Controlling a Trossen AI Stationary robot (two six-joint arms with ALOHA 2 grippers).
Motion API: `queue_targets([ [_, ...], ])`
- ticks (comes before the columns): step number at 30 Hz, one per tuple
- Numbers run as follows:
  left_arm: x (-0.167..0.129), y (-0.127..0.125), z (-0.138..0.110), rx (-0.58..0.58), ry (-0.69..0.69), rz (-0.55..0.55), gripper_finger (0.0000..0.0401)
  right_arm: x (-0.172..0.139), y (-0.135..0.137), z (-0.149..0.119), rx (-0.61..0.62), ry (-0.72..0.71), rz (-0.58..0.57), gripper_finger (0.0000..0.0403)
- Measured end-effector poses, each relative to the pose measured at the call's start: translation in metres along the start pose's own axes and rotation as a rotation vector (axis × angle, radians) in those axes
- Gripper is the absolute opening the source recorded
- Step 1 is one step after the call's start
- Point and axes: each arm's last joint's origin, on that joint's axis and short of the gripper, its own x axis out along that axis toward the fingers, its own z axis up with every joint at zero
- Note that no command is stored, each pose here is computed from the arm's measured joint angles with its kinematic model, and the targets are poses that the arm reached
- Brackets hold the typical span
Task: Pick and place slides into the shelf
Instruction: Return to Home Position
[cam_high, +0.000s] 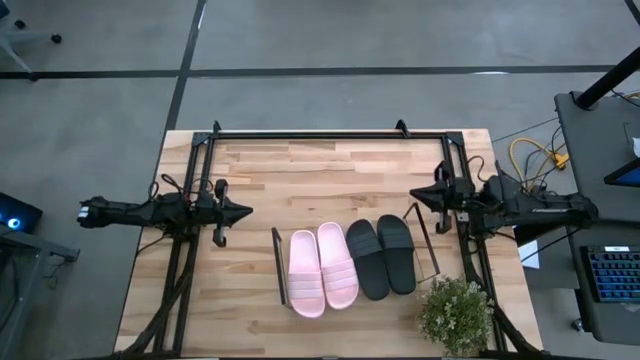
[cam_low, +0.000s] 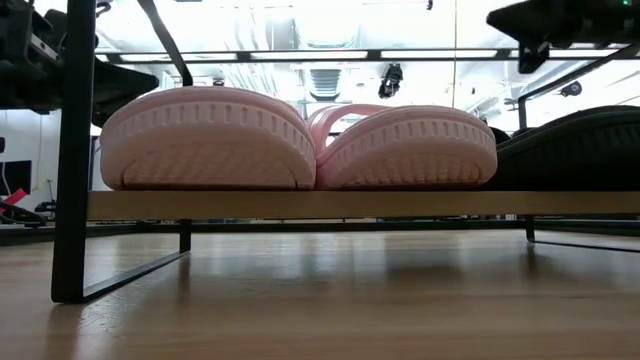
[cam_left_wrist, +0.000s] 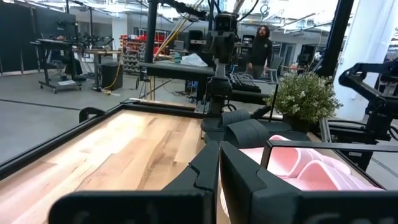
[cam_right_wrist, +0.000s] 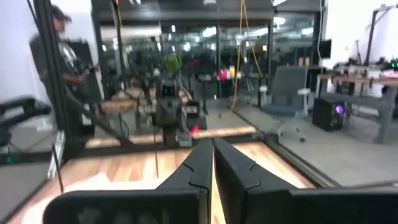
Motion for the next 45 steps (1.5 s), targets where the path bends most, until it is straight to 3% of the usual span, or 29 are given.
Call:
queue_targets([
  [9,0.000,0.000,0.000,0.001,0.003,0.000,0.0000,-0.036,-0.004,0.005,0.011,-0.039,0.008,0.0008],
  [23,0.000,0.000,-0.001,0.002,0.009,0.000,0.0000,-0.039,-0.004,-0.012,-0.053,0.176,0.035,0.0008],
  [33,0.000,0.000,-0.001,0.003,0.011,0.000,0.0000,-0.039,-0.004,0.005,-0.094,0.040,0.049,0.0008],
  [40,0.001,0.000,-0.001,0.003,0.012,0.000,0.0000,-0.032,-0.003,-0.017,-0.076,0.082,0.045,0.0008],
  [45,0.000,0.000,-0.001,0.003,0.011,0.000,0.0000,-0.023,-0.003,-0.030,-0.065,-0.056,0.014,0.0008],
])
